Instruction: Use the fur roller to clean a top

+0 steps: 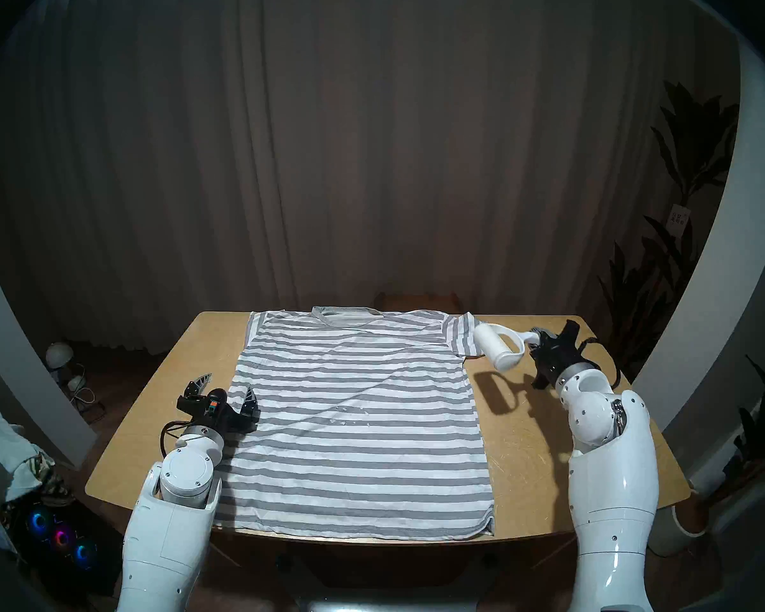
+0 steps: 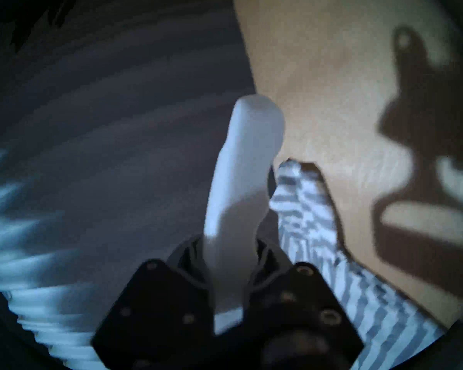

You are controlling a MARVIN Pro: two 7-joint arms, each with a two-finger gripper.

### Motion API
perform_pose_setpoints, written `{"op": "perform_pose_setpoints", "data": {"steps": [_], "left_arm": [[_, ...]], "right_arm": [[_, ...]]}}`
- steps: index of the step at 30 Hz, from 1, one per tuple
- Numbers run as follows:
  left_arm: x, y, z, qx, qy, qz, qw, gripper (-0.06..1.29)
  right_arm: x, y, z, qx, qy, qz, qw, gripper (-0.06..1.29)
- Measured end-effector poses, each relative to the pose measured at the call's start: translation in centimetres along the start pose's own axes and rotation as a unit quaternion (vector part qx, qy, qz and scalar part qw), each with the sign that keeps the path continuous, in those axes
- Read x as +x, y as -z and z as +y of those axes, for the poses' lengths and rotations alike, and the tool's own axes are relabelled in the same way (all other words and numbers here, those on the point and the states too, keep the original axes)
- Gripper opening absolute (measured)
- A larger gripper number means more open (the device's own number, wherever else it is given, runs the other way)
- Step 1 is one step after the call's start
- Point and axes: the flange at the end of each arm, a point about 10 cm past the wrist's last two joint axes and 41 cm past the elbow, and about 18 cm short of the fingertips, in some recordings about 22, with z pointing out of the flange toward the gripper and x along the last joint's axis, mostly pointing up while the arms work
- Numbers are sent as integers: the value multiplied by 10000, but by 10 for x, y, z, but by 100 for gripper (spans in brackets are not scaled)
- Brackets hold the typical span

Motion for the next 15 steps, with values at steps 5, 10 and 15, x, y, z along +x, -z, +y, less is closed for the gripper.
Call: {"op": "perform_pose_setpoints", "data": {"steps": [5, 10, 15], "left_arm": [[1, 0, 2, 4, 68, 29, 10000, 123], [1, 1, 0, 31, 112, 51, 9999, 123], [1, 3, -4, 71, 115, 95, 9999, 123]], "right_arm": [[-39, 6, 3, 165, 232, -475, 9985, 10], [-74, 15, 16, 161, 326, -897, 9953, 10], [-108, 25, 31, 104, 347, -1273, 9912, 10]]}}
